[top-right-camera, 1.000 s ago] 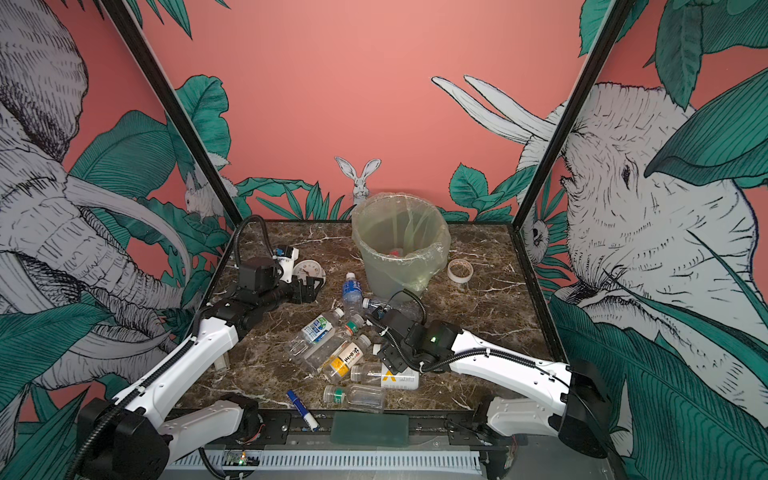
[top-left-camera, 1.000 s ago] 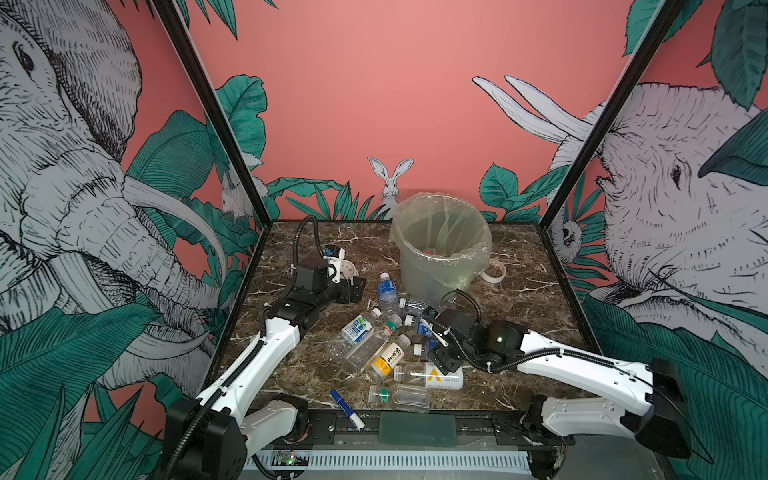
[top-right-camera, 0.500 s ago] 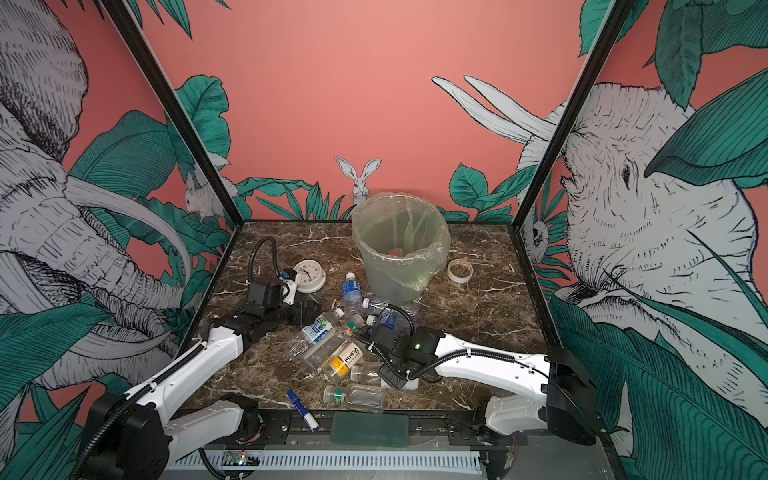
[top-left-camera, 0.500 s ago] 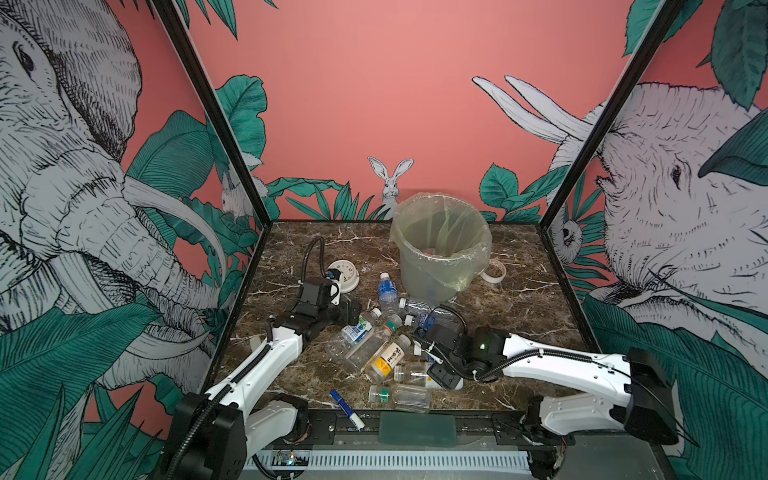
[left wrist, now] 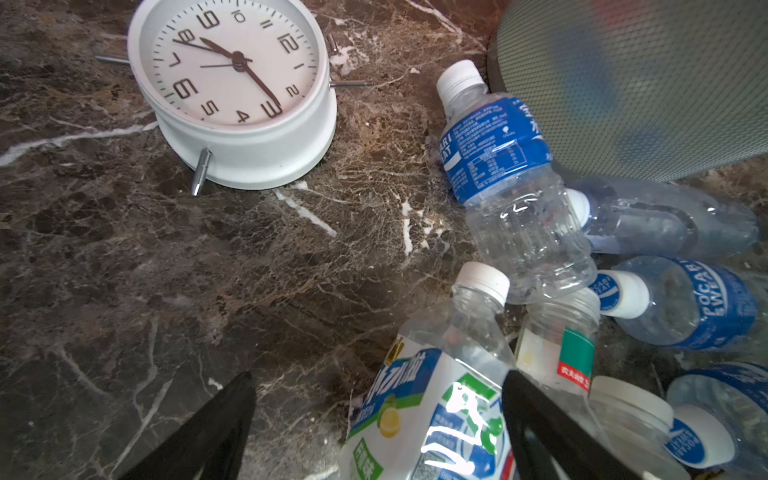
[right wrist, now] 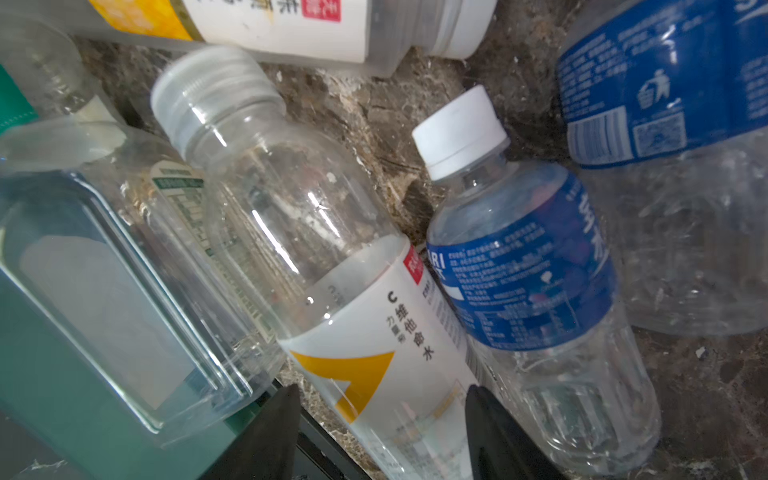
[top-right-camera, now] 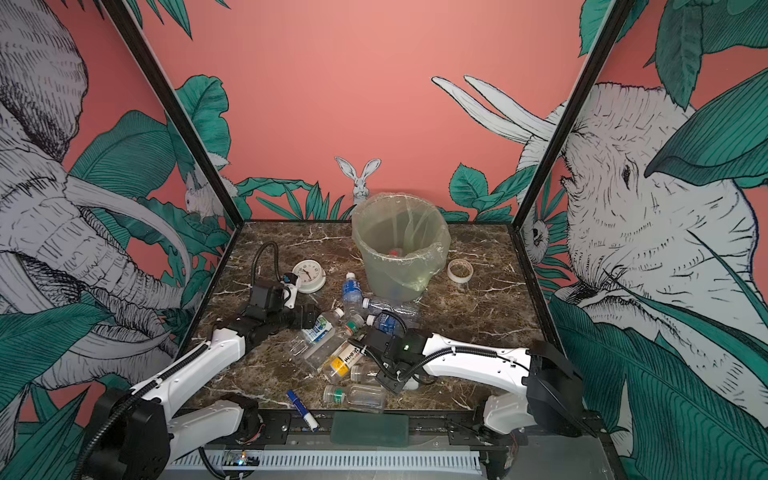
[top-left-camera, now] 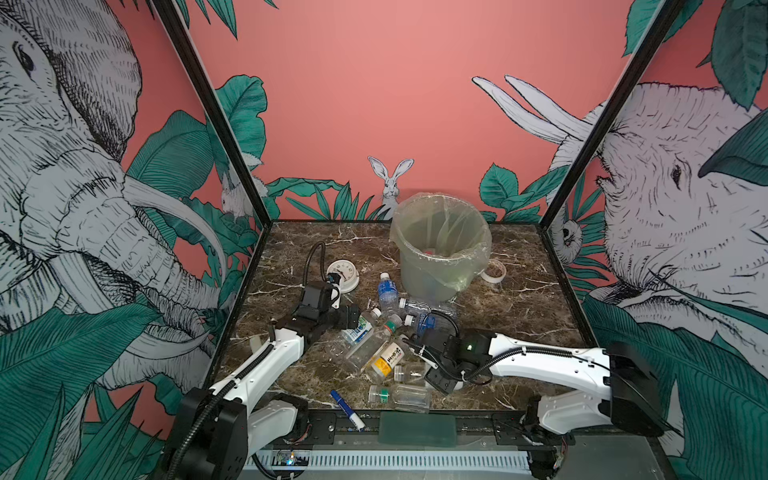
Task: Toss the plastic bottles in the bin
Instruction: 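Grasp the yellow-labelled bottle with the right gripper while the left gripper lowers, then lift the yellow-labelled bottle with the right gripper over the bin and release it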
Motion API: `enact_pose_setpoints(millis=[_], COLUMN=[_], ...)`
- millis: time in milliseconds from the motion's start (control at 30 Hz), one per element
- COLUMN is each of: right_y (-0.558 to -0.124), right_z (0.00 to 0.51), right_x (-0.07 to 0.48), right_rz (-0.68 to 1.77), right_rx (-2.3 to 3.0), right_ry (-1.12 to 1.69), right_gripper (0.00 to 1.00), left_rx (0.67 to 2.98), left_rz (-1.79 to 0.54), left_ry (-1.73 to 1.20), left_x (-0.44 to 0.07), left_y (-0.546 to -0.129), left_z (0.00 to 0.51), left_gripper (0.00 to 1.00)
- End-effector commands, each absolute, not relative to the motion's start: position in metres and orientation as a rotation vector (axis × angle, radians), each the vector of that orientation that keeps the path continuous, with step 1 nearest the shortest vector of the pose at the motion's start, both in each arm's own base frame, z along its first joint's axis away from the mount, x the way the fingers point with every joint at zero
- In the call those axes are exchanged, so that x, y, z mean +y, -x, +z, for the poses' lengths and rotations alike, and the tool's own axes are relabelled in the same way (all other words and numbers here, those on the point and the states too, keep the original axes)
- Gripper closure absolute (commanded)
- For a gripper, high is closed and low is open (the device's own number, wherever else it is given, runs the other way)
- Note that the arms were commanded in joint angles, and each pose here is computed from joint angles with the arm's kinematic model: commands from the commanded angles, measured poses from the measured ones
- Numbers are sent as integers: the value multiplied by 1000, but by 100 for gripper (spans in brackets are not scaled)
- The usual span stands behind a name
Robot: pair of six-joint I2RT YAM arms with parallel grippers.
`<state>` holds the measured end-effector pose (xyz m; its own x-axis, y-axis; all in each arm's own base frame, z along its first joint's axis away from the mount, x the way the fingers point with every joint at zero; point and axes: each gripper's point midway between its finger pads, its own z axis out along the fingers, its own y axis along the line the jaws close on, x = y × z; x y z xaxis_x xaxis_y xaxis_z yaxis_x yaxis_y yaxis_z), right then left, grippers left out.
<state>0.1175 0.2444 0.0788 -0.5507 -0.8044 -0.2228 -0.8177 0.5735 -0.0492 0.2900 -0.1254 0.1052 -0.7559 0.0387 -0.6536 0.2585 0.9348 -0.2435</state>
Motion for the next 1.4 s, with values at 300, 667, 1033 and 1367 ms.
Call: enact_pose_setpoints(millis=[300, 667, 1033, 1367], right_y=[-114, -113, -117, -122], right_z=[57, 40, 29, 21], right_x=[242, 242, 248, 256], right_rz=[29, -3, -28, -55], right_rx=[2653, 2683, 2680, 2667], right_ry=[1360, 1370, 1393, 1418], right_gripper=[36, 31, 30, 29], left_rx=[2406, 2409, 2412, 2411], left_rz=[-420, -427, -438, -437], left_ry=[-198, -198, -198, -199], left_x=[-125, -125, -127, -127], left_y=[-289, -289, -289, -289], left_z=[95, 92, 89, 89], left_gripper=[6, 6, 6, 7])
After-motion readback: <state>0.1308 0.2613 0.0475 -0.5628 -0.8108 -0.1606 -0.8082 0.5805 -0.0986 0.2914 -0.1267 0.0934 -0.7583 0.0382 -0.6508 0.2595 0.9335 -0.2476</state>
